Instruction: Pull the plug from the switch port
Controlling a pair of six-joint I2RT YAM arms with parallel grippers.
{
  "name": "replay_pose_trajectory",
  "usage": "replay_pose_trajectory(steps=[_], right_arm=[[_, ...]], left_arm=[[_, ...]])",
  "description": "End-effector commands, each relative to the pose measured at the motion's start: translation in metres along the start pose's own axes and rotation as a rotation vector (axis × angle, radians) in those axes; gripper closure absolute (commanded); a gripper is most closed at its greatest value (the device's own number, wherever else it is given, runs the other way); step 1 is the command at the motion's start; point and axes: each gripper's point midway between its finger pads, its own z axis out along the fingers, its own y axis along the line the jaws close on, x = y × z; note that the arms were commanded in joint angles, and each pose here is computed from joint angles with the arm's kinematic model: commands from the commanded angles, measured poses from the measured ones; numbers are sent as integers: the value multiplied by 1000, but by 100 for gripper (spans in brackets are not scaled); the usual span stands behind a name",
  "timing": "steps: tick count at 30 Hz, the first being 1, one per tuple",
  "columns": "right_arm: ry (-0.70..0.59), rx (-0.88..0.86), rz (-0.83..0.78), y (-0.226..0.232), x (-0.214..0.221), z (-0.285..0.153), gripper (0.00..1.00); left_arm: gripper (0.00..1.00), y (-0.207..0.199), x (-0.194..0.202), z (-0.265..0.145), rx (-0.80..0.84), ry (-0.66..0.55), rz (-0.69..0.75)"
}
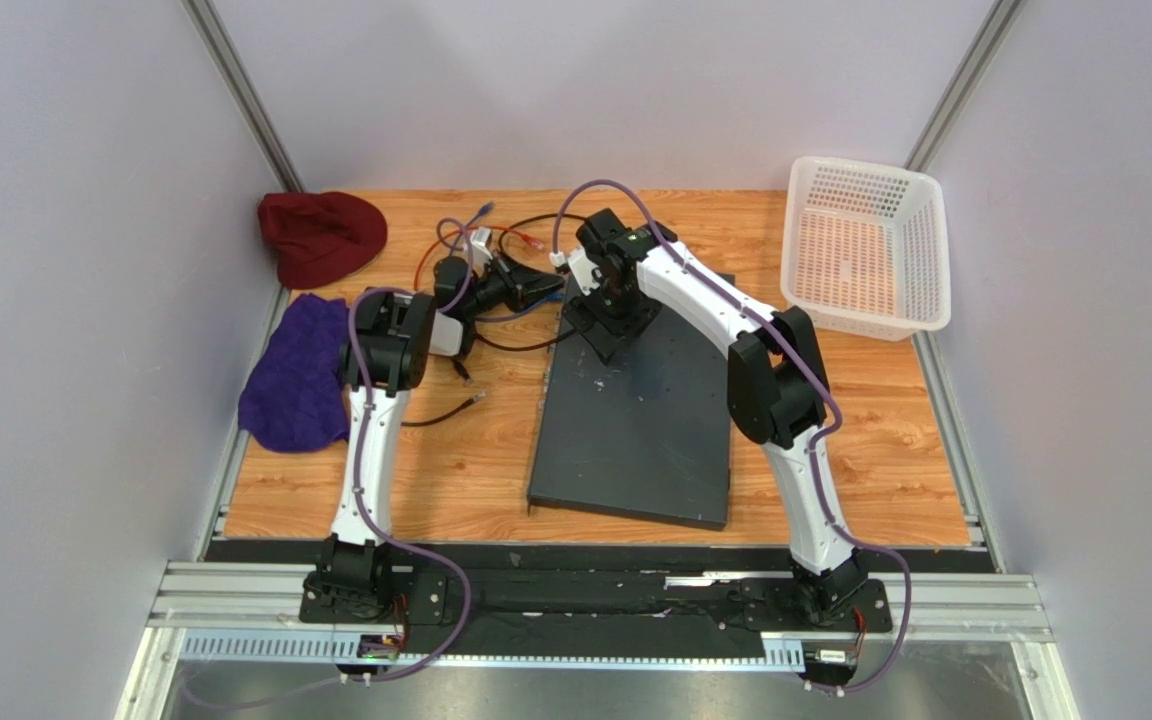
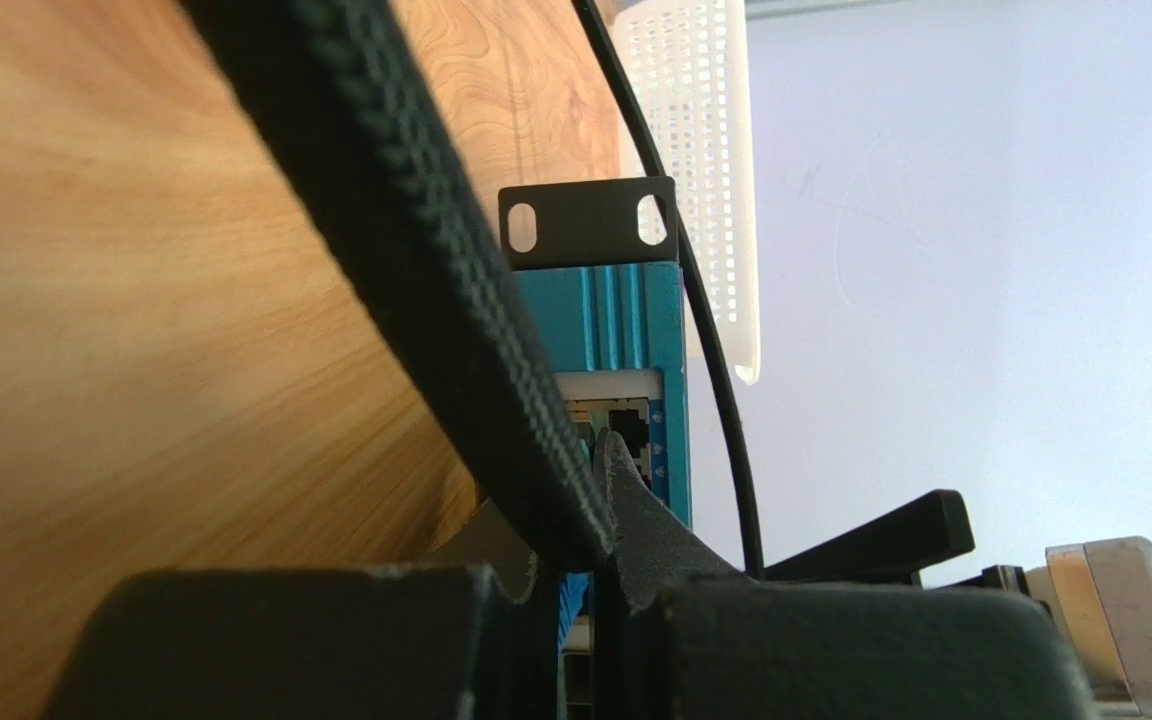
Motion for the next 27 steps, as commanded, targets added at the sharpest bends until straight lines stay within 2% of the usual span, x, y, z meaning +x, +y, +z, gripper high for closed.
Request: replay_pose_trajectory(steps=[1,5,7,9,11,16,18,20,21,23,27], right_arm=[[17,4,-29,3,5,6,21],[14,-3,-26,4,2,8,21],[10,1,-26,3,0,9,21],[5,5,-28,2,-2,7,21],[7,1,-28,3,0,7,21],[10,-7,-24,4,0,8,21],[2,-2,-26,3,-2,7,21],[1,1,-23,2,-3,8,21],[1,1,-23,2,-3,8,21],[-2,0,-23,2,-4,8,21],[-2,4,-26,1,-4,6,21]], left_arm=[[100,-10,7,-9,24,97,55],[100,-10,16,0,18,296,69],[100,-6,25,-6,-5,292,50],[100,2,51,-13,-13,310,13],[100,-9,58,-11,39,305,-8],[100,-15,42,3,23,352,30],[100,-17,14,2,23,273,20],[100,-20,-23,-2,34,103,-4],[100,-19,-28,-5,30,84,-6],[100,-14,-20,-8,21,127,23],[100,3,30,-21,11,270,-53]])
